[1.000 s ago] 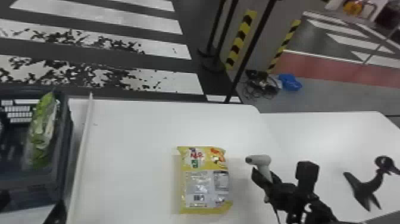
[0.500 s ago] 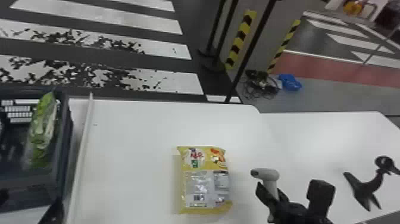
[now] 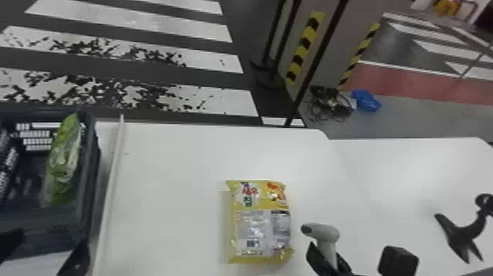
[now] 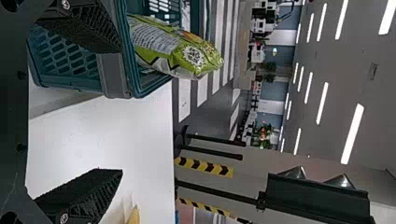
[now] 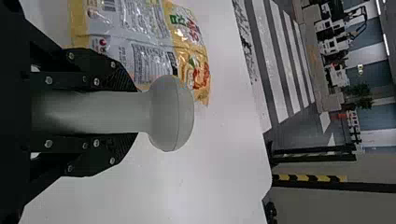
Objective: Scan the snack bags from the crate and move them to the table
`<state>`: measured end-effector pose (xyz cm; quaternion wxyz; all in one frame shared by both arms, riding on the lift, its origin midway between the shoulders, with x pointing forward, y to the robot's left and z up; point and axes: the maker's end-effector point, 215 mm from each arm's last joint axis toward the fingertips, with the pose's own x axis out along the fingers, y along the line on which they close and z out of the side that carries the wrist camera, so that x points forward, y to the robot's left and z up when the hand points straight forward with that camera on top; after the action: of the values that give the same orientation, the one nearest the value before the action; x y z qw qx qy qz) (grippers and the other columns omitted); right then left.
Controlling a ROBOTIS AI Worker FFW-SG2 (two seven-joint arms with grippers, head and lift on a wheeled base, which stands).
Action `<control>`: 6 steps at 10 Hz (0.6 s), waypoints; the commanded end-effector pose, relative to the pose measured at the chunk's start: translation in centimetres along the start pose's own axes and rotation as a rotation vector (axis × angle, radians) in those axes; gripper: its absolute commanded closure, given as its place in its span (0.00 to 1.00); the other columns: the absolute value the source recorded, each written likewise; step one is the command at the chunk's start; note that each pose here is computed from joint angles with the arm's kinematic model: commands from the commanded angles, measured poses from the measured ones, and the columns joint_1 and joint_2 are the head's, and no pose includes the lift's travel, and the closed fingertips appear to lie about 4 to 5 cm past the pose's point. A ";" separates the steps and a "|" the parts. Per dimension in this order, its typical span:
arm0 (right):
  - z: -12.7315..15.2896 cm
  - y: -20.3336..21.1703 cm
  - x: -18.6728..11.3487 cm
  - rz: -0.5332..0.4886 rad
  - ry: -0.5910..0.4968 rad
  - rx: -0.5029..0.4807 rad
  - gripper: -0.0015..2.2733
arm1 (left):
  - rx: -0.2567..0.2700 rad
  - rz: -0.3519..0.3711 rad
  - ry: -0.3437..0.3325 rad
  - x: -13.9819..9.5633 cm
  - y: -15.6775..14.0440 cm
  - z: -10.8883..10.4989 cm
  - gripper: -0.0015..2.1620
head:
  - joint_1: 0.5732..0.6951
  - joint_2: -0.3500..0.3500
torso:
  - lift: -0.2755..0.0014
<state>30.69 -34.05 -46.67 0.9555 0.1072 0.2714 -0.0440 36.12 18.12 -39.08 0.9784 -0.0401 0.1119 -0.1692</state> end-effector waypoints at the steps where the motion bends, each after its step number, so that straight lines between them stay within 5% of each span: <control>1: -1.2 3.3 -0.5 0.041 0.004 -0.001 0.99 | -0.001 -0.001 -0.007 0.0 0.0 0.2 0.04 | 1.00 0.09 | 0.65; 6: -1.4 10.5 -2.1 0.060 -0.059 -0.035 0.99 | -0.005 -0.008 -0.012 -0.1 -0.1 0.1 0.04 | 1.00 0.29 | 0.65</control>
<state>29.80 -24.72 -45.09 0.9643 0.0974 0.2454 -0.0216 36.06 18.09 -39.05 0.9782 -0.0443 0.1072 -0.1722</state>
